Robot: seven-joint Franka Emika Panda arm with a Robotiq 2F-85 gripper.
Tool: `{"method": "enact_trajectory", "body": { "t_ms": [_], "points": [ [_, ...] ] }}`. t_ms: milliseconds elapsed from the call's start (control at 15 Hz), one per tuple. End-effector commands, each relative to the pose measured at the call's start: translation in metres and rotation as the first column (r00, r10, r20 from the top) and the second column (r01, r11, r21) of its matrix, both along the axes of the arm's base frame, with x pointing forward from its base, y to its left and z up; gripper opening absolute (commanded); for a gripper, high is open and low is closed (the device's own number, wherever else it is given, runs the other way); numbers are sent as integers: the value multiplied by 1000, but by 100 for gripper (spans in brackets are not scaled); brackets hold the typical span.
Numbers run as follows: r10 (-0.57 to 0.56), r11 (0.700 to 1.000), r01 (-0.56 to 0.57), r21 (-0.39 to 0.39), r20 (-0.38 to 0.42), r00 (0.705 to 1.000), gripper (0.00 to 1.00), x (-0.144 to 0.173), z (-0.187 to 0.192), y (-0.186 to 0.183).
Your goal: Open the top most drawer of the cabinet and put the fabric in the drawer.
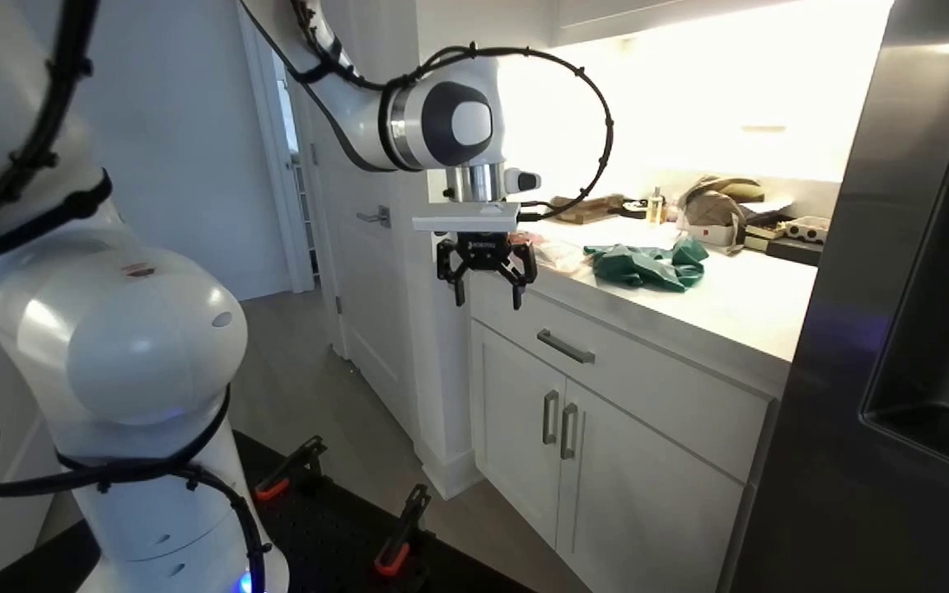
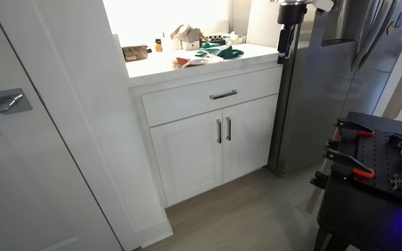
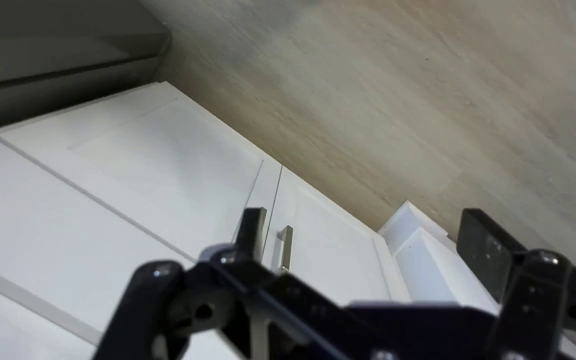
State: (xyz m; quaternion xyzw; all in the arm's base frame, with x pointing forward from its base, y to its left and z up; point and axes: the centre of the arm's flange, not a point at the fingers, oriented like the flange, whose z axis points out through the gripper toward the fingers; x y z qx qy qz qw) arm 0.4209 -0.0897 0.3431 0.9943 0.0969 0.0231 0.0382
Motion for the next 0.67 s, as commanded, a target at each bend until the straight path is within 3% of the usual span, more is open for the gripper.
{"method": "enact_trajectory", "body": {
  "t_ms": [0, 133, 333, 600],
  "points": [
    [154, 979, -154, -132, -12, 988, 100, 25, -40, 17],
    [236, 945, -236, -227, -29, 971, 100, 27, -59, 32],
    [347, 868, -338, -364, -42, 937, 100, 30, -82, 51],
    [430, 771, -390, -503, -40, 902, 100, 29, -90, 63]
  ]
}}
